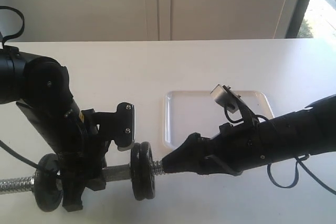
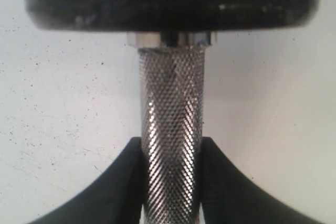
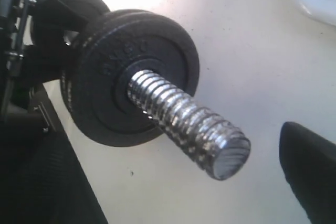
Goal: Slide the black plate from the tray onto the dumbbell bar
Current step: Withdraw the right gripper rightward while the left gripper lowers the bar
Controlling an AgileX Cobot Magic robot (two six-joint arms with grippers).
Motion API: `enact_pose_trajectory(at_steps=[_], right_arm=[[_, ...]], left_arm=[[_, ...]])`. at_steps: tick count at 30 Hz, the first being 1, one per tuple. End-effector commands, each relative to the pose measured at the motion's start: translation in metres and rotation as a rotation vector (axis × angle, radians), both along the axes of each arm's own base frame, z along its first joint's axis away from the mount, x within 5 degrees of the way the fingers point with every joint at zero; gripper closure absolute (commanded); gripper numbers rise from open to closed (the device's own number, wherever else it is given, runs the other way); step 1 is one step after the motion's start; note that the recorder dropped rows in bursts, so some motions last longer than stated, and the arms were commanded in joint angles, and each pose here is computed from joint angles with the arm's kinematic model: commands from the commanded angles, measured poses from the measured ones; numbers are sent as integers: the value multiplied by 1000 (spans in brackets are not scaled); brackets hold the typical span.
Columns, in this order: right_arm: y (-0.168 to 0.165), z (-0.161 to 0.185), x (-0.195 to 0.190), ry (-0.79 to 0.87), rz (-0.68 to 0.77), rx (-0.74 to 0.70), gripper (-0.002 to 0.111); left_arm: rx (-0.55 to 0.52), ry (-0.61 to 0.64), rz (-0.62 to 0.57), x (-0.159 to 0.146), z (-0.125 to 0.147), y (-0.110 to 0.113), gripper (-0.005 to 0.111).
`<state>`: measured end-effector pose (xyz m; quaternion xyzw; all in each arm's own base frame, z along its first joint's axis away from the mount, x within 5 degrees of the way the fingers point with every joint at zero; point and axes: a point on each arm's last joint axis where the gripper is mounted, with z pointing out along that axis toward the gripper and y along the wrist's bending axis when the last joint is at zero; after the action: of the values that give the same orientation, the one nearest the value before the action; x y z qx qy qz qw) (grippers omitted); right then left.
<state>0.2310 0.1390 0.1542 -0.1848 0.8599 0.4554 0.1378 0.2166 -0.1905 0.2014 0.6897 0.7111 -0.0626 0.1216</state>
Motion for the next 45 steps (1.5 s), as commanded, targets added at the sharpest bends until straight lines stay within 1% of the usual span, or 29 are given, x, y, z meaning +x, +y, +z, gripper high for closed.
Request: enact_pose_trajectory(at_steps=[1, 9, 21, 29, 31, 33, 34, 35, 36, 37, 38, 39, 41, 43, 45], right_arm=[[-3, 0, 1, -11, 8, -35, 3], [-2, 4, 3, -26, 28, -26, 3], [-1, 6, 2, -17, 43, -18, 3], [0, 19, -2, -47, 63, 16, 3], [0, 27, -4, -72, 71, 30, 5], [0, 35, -7, -96, 80, 47, 13], [0, 40, -8, -113, 84, 51, 23], [-1, 41, -9, -121, 88, 49, 28], [-1, 46, -11, -136, 95, 54, 43], [-2, 47, -12, -139, 97, 59, 49], [-4, 52, -13, -147, 100, 78, 68], [-7, 55, -12, -154, 92, 85, 83], [-12, 58, -11, -126, 60, 99, 106], [-15, 59, -12, -74, 40, 114, 108], [-15, 61, -15, -47, 66, 134, 108]], left_arm=[[-102, -44, 32, -3, 24, -5, 107], [-98, -36, 30, -3, 24, -5, 107], [-60, 11, 28, -1, 10, -7, 107], [-47, 33, 31, 0, 3, -9, 107], [-37, 52, 32, 1, -2, -9, 107], [-28, 62, 32, 1, -6, -10, 107], [-28, 62, 32, 1, -6, -10, 107], [-28, 62, 32, 1, -6, -10, 107], [-28, 62, 32, 1, -6, -10, 107], [-32, 66, 36, 1, -6, -10, 107], [-42, 72, 44, 1, -5, -11, 107], [-42, 71, 44, 1, -5, -11, 107], [-42, 71, 44, 1, -5, -11, 107], [-49, 77, 49, 1, -5, -12, 107], [-67, 83, 63, 0, -5, -13, 107]])
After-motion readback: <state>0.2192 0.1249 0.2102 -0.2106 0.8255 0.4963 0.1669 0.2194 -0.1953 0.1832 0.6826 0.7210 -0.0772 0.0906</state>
